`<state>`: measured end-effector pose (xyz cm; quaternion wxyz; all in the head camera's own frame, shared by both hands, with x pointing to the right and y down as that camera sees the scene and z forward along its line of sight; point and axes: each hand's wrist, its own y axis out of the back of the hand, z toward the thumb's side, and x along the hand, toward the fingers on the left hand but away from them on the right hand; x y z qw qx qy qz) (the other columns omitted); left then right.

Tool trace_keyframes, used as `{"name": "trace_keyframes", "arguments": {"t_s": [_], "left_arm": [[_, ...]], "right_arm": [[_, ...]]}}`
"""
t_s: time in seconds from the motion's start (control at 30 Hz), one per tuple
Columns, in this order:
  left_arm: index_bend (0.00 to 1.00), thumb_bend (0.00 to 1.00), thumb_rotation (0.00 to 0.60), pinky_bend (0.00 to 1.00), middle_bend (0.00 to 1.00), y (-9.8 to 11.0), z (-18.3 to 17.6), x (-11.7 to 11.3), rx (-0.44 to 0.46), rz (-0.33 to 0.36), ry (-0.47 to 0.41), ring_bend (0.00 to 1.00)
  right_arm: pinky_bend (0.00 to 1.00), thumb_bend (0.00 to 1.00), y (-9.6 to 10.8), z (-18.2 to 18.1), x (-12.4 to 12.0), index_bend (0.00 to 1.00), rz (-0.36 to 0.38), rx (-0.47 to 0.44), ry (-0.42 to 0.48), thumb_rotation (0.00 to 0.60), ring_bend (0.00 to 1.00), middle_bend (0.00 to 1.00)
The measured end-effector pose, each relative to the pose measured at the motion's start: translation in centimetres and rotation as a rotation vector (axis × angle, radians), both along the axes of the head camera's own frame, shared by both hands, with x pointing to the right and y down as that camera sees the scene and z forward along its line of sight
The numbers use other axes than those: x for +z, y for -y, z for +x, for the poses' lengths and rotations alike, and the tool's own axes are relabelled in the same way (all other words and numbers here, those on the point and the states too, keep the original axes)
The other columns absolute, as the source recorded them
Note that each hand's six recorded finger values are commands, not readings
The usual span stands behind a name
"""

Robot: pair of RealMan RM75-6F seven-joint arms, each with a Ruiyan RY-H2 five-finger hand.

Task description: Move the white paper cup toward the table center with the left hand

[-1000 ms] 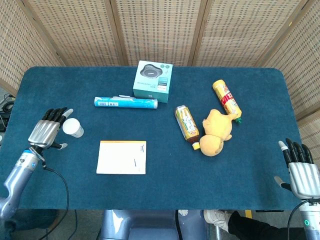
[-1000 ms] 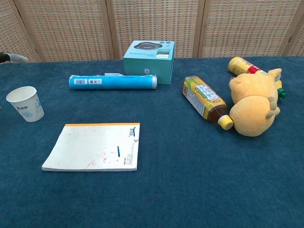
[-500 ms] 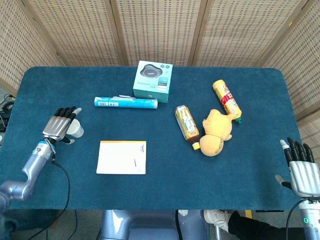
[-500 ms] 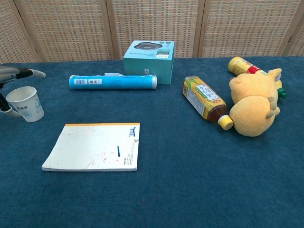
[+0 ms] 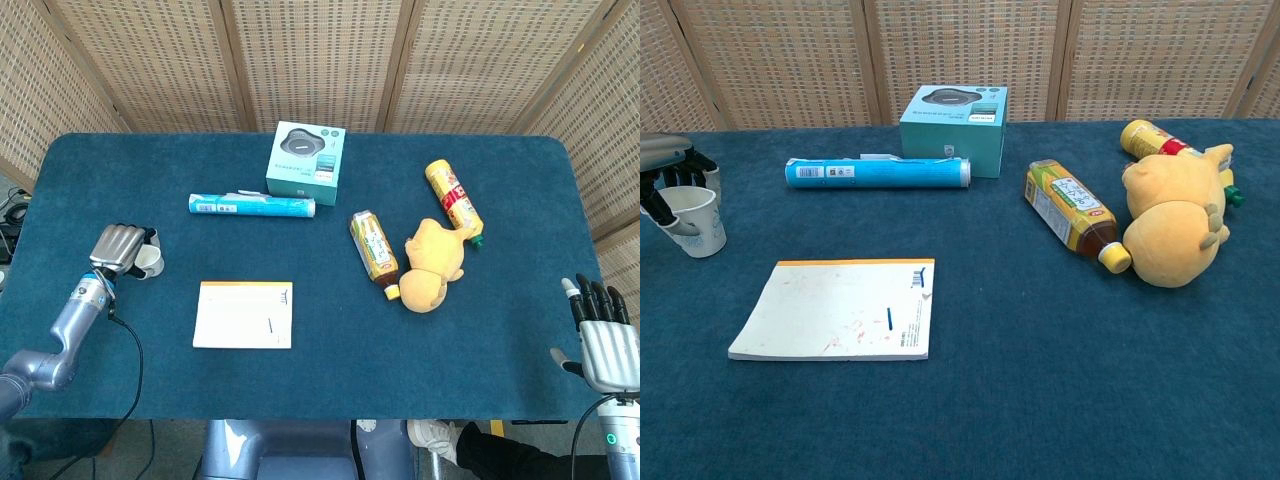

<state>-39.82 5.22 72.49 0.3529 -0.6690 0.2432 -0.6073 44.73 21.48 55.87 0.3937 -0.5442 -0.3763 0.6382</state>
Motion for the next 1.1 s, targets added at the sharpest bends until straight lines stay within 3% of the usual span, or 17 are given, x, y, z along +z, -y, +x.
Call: {"name": "trace_keyframes", "arguments": {"t_s": [0.23, 0.5, 0.83, 1.1], "left_arm": [[0.48, 0.2, 0.6, 0.36, 0.49, 0.2, 1.0, -1.5, 0.006, 0.024, -0.058, 0.41], [0.48, 0.2, 0.6, 0.35, 0.49, 0.9, 6.9, -3.8, 0.047, 0.035, -0.211, 0.41], [0.47, 0.2, 0.6, 0.35, 0.48, 2.4, 14.4, -3.8, 0.13, 0.036, -0.211, 0.41], [0.46, 0.19, 0.6, 0.35, 0.48, 1.1, 20.4, -1.9, 0.19, -0.014, -0.198, 0.41]], "right_arm": [[0.0, 0.0, 0.0, -0.1, -0.1, 0.0, -0.001, 0.0, 0.005, 0.6, 0.0, 0.0], [0.0, 0.0, 0.1, -0.1, 0.1, 0.0, -0.009, -0.003, 0.009, 0.6, 0.0, 0.0], [0.0, 0.0, 0.6, 0.8, 0.4, 0.0, -0.021, 0.027, 0.017, 0.6, 0.0, 0.0], [0.0, 0.0, 1.0, 1.5, 0.5, 0.0, -0.027, 0.05, 0.019, 0.6, 0.0, 0.0]]}}
